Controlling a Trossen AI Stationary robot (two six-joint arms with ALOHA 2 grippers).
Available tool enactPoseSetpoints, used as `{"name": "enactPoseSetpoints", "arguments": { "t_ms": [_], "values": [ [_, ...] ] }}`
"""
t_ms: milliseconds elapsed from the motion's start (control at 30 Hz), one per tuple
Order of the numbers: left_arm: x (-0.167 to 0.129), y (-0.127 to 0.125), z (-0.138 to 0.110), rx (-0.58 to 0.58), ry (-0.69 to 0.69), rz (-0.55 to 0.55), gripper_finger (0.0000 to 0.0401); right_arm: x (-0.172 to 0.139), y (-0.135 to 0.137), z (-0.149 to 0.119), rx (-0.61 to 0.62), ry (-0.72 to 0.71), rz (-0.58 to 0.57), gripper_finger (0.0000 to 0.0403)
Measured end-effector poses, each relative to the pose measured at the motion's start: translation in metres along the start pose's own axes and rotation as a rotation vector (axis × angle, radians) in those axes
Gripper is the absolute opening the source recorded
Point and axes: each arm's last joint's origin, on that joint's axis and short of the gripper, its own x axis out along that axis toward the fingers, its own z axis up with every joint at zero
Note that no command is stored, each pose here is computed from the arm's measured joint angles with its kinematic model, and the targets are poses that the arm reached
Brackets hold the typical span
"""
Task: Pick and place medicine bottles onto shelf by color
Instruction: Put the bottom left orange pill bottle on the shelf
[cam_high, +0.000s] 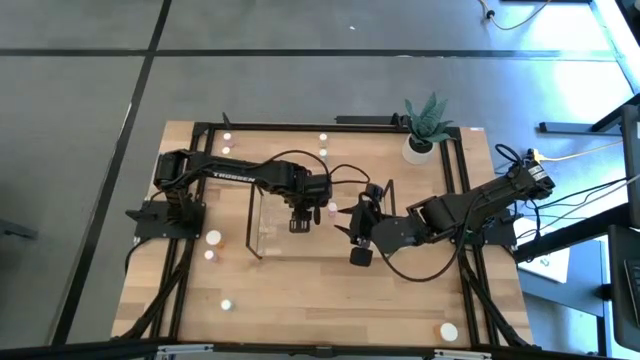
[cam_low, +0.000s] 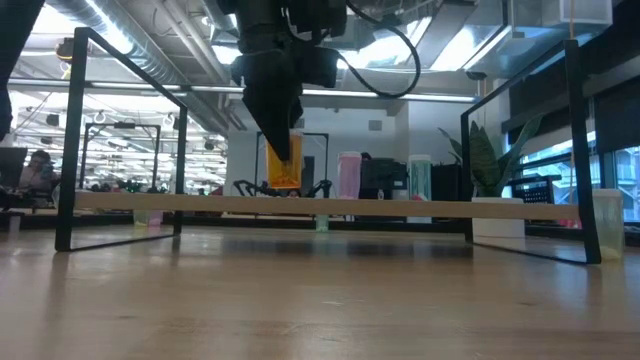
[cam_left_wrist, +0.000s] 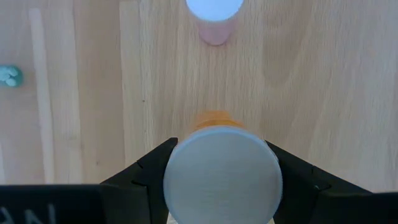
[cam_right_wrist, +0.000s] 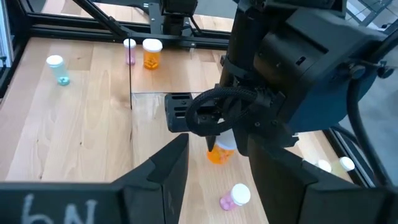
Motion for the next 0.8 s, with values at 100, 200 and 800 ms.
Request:
{"name": "enactPoseSetpoints", "arguments": {
  "t_ms": [100, 200, 800],
  "values": [
    [0.0000, 0.0000, 0.0000, 0.001, 0.000, 0.000, 0.0195, 0.0000, 0.0000, 0.0000, 0.000, 0.000, 0.000, 0.0168],
    [0.0000, 0.0000, 0.0000, 0.000, 0.000, 0.000, 0.0195, 0.0000, 0.0000, 0.0000, 0.000, 0.000, 0.000, 0.0168],
    [0.0024, 0.0002, 0.0007, -0.005, 0.002, 0.001, 0.0195, 0.0000, 0.0000, 0.0001, 0.000, -0.001, 0.000, 0.0168]
  ]
}}
